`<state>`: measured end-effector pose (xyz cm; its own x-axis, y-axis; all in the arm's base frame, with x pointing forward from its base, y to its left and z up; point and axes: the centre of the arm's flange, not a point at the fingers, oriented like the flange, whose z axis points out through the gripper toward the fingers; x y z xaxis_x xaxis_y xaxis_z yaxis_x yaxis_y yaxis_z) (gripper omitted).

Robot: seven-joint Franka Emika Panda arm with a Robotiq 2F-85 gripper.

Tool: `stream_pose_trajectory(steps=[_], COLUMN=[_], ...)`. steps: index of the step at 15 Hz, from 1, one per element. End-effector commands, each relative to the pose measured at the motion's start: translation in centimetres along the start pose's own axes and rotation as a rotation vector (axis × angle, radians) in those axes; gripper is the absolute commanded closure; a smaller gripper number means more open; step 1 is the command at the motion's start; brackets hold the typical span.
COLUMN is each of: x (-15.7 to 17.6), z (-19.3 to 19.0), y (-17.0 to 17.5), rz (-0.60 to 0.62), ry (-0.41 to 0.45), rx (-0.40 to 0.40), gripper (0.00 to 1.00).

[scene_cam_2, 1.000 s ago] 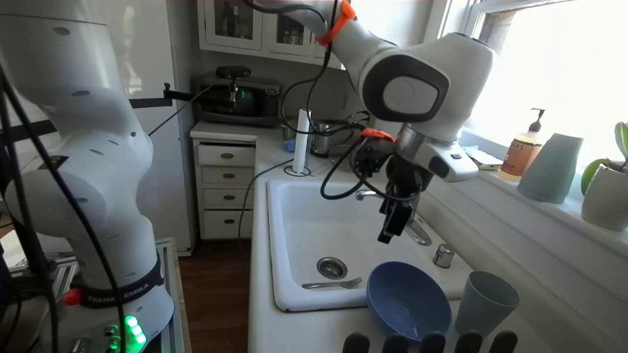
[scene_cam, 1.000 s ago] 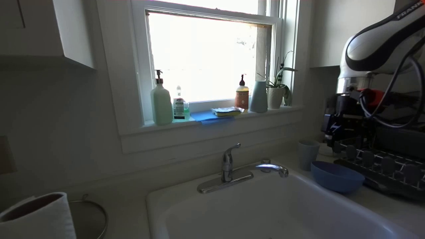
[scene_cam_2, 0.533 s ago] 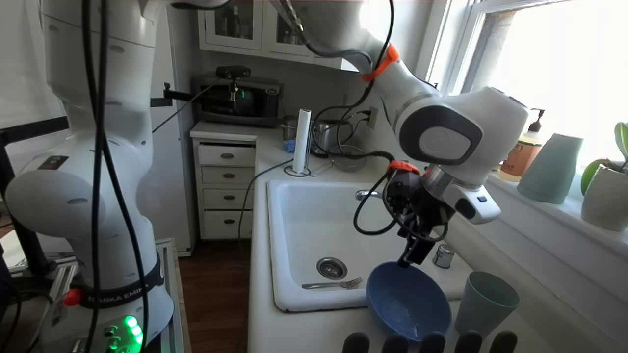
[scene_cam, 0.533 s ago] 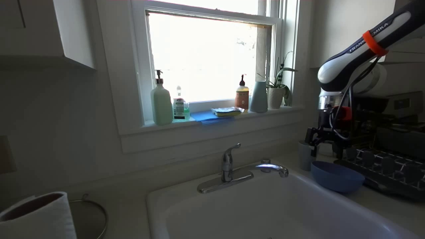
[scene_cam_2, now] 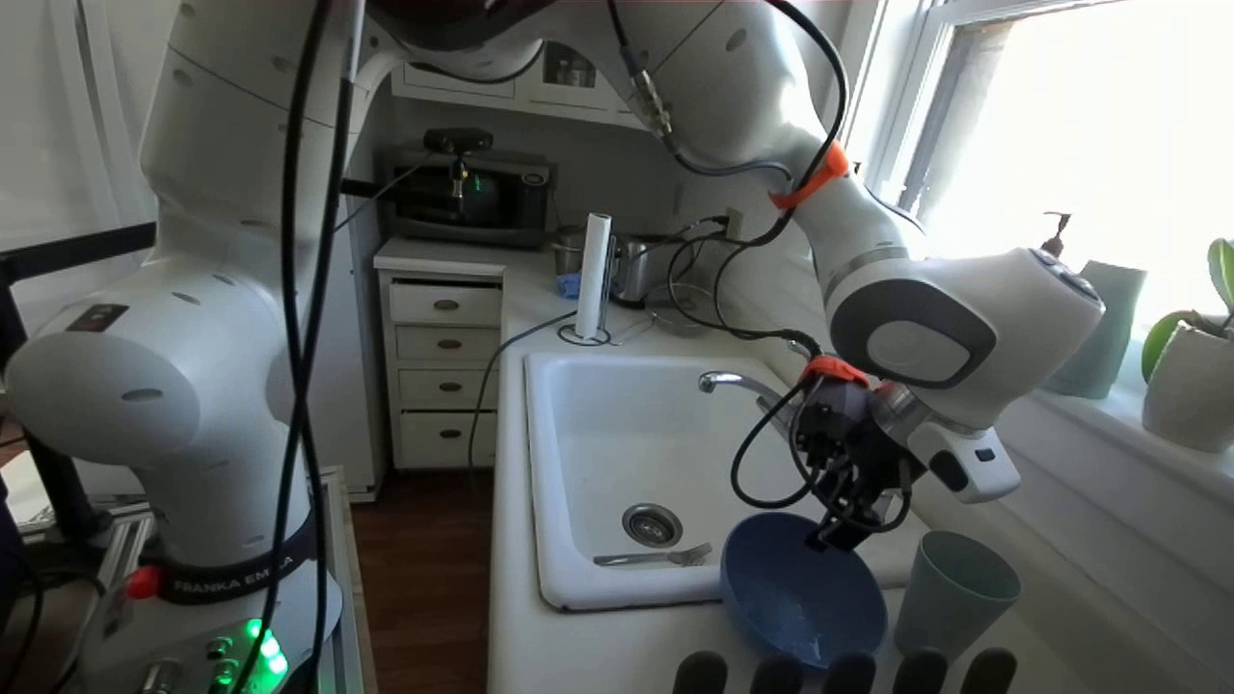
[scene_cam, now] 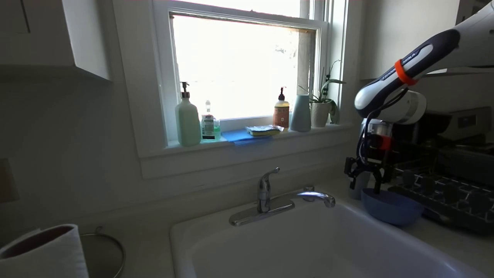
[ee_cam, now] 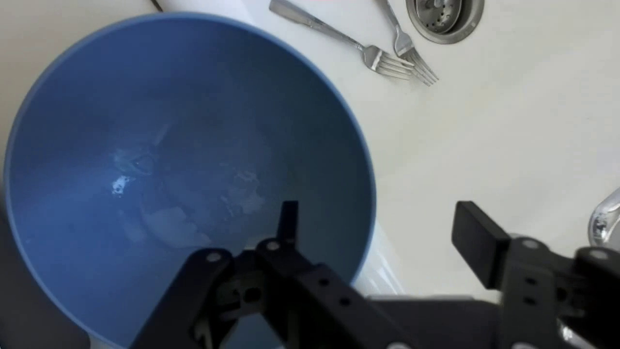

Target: Put the blue bowl on the plate rack

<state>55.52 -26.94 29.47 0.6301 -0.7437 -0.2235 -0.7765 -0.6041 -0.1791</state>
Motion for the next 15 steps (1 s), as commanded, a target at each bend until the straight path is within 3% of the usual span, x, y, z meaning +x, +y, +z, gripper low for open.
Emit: stream_pose_trajectory(steps=[1,8,11,15], x=[2.3,3.3,2.9,1.8], z=[-0.1,1.0,0.8,-2.5], y=[-0.2,0.7,0.9,0.8], rz=[0.019,0.046,0.056,0.065], ry=[-0.037,-0.088,-0.117,-0.167], rx=[0.030,0.019,0.024,0.071], gripper=[0.48,0.97,1.00,0.99])
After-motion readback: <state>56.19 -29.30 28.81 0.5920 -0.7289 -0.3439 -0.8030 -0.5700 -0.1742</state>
